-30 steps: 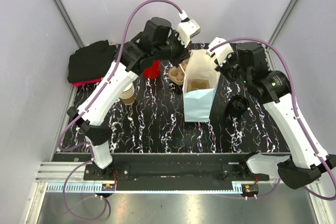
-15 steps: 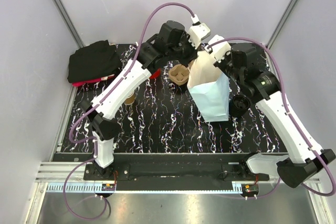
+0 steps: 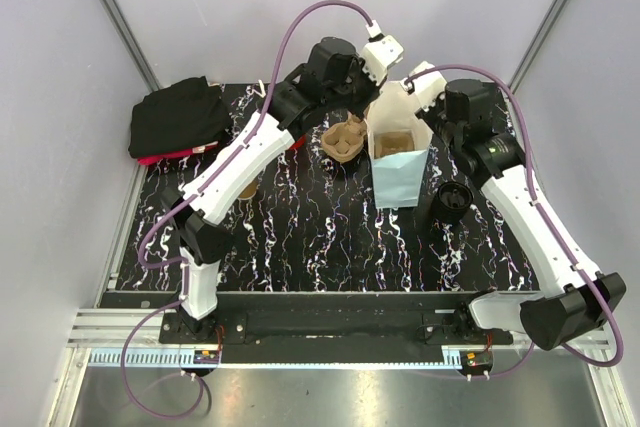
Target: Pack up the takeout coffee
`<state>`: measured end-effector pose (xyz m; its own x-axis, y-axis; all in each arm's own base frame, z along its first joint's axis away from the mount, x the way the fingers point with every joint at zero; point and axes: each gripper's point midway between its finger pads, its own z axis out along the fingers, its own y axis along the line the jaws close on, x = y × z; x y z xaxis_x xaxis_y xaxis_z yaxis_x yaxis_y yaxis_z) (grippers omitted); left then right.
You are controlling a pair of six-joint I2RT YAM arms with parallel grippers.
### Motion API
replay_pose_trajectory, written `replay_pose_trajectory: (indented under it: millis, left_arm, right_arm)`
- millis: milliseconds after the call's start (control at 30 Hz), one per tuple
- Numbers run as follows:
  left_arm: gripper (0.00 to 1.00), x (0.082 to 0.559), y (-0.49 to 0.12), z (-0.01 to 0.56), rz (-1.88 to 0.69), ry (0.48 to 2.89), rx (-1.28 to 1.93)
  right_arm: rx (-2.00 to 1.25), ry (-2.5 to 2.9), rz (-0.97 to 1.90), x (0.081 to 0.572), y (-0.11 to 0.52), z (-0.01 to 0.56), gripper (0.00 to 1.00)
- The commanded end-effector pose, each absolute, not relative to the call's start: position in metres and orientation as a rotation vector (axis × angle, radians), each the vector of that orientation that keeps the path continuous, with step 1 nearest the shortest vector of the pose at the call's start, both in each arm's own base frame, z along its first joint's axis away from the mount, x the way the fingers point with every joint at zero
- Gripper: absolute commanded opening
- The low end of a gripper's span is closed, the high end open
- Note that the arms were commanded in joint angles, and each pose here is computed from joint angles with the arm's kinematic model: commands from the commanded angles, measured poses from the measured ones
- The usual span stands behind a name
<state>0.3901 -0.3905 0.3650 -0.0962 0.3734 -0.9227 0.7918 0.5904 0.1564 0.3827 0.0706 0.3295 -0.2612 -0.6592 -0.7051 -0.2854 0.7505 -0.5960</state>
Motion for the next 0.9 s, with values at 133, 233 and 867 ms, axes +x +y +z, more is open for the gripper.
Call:
replay_pose_trajectory:
  millis: [133, 233, 867]
  left_arm:
    - [0.14, 0.406, -0.400, 0.394, -0.453, 1.602, 0.890]
    - [0.22, 0.408, -0.402, 0.387, -0.446, 1.615, 0.896]
    - [0.99, 0.363, -0.344, 0.455, -0.374, 1.567, 0.839]
  right_arm:
    - [-0.708, 1.828, -0.371, 0.376, 0.073, 0.337, 0.18]
    - [-0.716, 1.844, -0.329, 0.368, 0.077, 0.341, 0.46]
    - [-0.637, 1.859, -0.185, 0.434, 0.069, 0.410, 0.90]
